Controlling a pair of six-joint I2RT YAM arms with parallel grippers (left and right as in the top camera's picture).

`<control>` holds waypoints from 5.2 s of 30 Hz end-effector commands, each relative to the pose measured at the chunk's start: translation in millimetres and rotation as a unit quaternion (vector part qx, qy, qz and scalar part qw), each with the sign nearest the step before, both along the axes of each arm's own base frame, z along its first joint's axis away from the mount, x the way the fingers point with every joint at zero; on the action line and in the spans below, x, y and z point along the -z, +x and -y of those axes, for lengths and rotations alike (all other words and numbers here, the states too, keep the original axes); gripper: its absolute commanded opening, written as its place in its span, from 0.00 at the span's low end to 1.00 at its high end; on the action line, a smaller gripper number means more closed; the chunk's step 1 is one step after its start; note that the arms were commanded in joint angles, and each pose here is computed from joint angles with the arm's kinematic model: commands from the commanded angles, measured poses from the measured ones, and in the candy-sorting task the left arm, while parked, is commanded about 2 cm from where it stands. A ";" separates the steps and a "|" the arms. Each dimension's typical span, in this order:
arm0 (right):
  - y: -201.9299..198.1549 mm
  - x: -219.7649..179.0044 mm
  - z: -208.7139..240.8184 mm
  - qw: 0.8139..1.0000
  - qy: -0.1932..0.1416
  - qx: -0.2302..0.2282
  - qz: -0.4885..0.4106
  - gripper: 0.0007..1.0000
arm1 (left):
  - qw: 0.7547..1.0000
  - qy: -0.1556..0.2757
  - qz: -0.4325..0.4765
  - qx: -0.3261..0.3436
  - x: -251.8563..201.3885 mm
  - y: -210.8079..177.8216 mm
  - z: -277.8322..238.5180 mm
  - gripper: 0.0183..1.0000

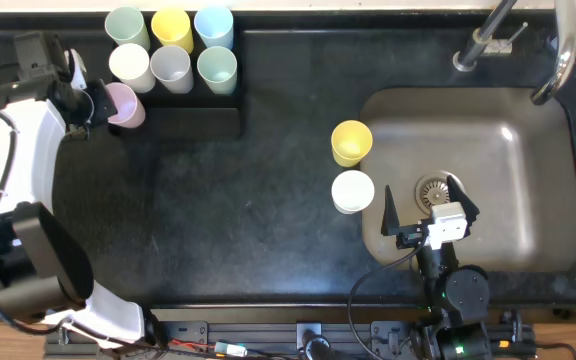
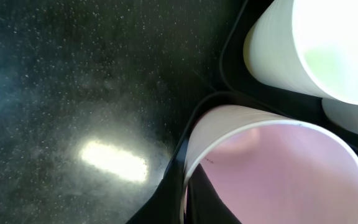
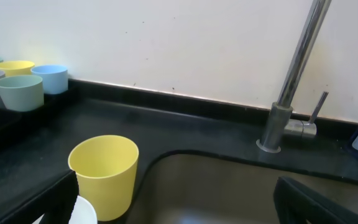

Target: Store Cups

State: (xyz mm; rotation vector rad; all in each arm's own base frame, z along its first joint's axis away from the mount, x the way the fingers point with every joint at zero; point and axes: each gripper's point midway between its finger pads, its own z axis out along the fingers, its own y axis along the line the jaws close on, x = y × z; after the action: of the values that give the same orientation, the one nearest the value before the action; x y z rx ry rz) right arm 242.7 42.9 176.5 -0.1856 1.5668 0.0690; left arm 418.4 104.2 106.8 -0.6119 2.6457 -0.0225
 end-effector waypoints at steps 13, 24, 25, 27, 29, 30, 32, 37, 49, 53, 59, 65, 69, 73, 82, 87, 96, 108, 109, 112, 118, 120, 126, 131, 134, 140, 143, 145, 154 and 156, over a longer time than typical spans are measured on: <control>0.5 3.4 1.0 1.000 -0.001 0.003 0.000 1.00 | 0.997 0.046 0.061 0.005 -85.5 -2.6 12.1 0.57; 0.5 3.4 1.0 1.000 -0.001 0.003 0.000 1.00 | 0.988 0.051 0.107 0.100 -175.2 -12.3 178.8 0.74; 0.5 3.4 1.0 1.000 -0.001 0.003 0.000 1.00 | 0.988 0.038 0.106 0.108 -172.4 -15.4 199.3 0.74; 0.5 3.4 1.0 1.000 -0.001 0.003 0.000 1.00 | 0.987 0.020 0.097 0.128 -163.5 -21.6 234.8 0.74; 0.5 3.4 1.0 1.000 -0.001 0.003 0.000 1.00 | 0.984 0.005 0.082 0.156 -149.7 -29.8 273.3 0.75; 0.5 3.3 1.0 1.000 -0.001 0.003 0.000 1.00 | 0.982 0.000 0.072 0.173 -140.4 -34.8 293.6 0.74; 0.5 3.3 1.0 1.000 -0.001 0.003 0.000 1.00 | 0.979 -0.007 0.054 0.198 -123.8 -42.4 323.2 0.75; 0.5 3.4 1.0 1.000 -0.001 0.003 0.000 1.00 | 0.970 -0.032 0.007 0.242 -83.5 -58.3 375.7 0.75; 0.5 3.4 1.0 1.000 -0.001 0.003 0.000 1.00 | 0.960 -0.046 -0.039 0.273 -21.2 -60.9 422.5 0.75; 0.5 3.4 1.0 1.000 -0.001 0.003 0.000 1.00 | 0.959 -0.049 -0.041 0.277 -8.3 -57.8 430.8 0.75; 0.5 3.4 1.0 1.000 -0.001 0.003 0.000 1.00 | 0.959 -0.047 -0.037 0.276 11.3 -47.5 438.8 0.71; 0.5 3.4 1.0 1.000 -0.001 0.003 0.000 1.00 | 0.959 -0.049 -0.031 0.277 20.9 -41.5 444.5 0.46; 0.5 3.4 1.0 1.000 -0.001 0.003 0.000 1.00 | 0.959 -0.049 -0.029 0.279 20.5 -40.6 445.0 0.23; 0.5 3.4 1.0 1.000 -0.001 0.003 0.000 1.00 | 0.956 -0.051 -0.021 0.287 18.6 -37.7 447.2 0.04; 0.5 3.4 1.0 1.000 -0.001 0.003 0.000 1.00 | 0.970 -0.032 0.094 0.221 -77.4 5.6 408.0 0.02; 0.5 3.4 1.0 1.000 -0.001 0.003 0.000 1.00 | 0.970 -0.092 0.225 0.008 -197.2 29.0 304.7 0.02; 0.5 3.4 1.0 1.000 -0.001 0.003 0.000 1.00 | 0.941 -0.095 0.180 -0.270 -202.5 -11.4 162.5 0.02; 0.5 3.4 1.0 1.000 -0.001 0.003 0.000 1.00 | 0.871 -0.095 0.021 -0.482 -118.6 -63.5 118.7 0.02; 0.5 3.4 1.0 1.000 -0.001 0.003 0.000 1.00 | 0.870 -0.094 0.012 -0.484 -112.4 -62.4 118.8 0.02; 0.5 3.4 1.0 1.000 -0.001 0.003 0.000 1.00 | 0.866 -0.095 -0.020 -0.490 -93.2 -58.9 120.6 0.02; 0.5 3.3 1.1 1.000 -0.001 0.003 0.000 1.00 | 0.860 -0.081 -0.052 -0.502 -66.2 -51.8 116.4 0.02; 0.5 3.4 1.0 1.000 -0.001 0.003 0.000 1.00 | 0.858 -0.076 -0.060 -0.505 -59.4 -50.8 114.9 0.02; 0.5 3.4 1.0 1.000 -0.001 0.003 0.000 1.00 | 0.854 -0.060 -0.081 -0.510 -37.9 -46.2 112.7 0.02; 0.5 3.3 1.0 1.000 -0.001 0.003 0.000 1.00 | 0.854 -0.060 -0.080 -0.510 -23.4 -34.9 114.2 0.02; 0.5 3.4 1.0 1.000 -0.001 0.003 0.000 1.00 | 0.854 -0.059 -0.081 -0.510 -16.2 -30.5 114.8 0.02; 0.5 3.4 1.0 1.000 -0.001 0.003 0.000 1.00 | 0.854 -0.055 -0.087 -0.511 -6.1 -27.0 115.2 0.02; 0.5 3.4 1.0 1.000 -0.001 0.003 0.000 1.00 | 0.853 -0.050 -0.090 -0.511 -2.2 -26.9 114.5 0.02; 0.5 3.3 1.0 1.000 -0.001 0.003 0.000 1.00 | 0.853 -0.048 -0.093 -0.512 1.7 -26.4 114.4 0.02; 0.5 3.4 1.0 1.000 -0.001 0.003 0.000 1.00 | 0.852 -0.047 -0.097 -0.512 13.4 -21.4 115.6 0.03; 0.5 3.4 1.0 1.000 -0.001 0.003 0.000 1.00 | 0.852 -0.047 -0.098 -0.512 14.0 -21.4 115.6 0.09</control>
State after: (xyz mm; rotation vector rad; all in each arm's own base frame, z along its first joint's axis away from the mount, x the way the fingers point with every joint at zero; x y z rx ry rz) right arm 242.6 42.9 176.7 -0.1856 1.5664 0.0696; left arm 398.1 -16.2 94.7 -2.0136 2.1851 0.2225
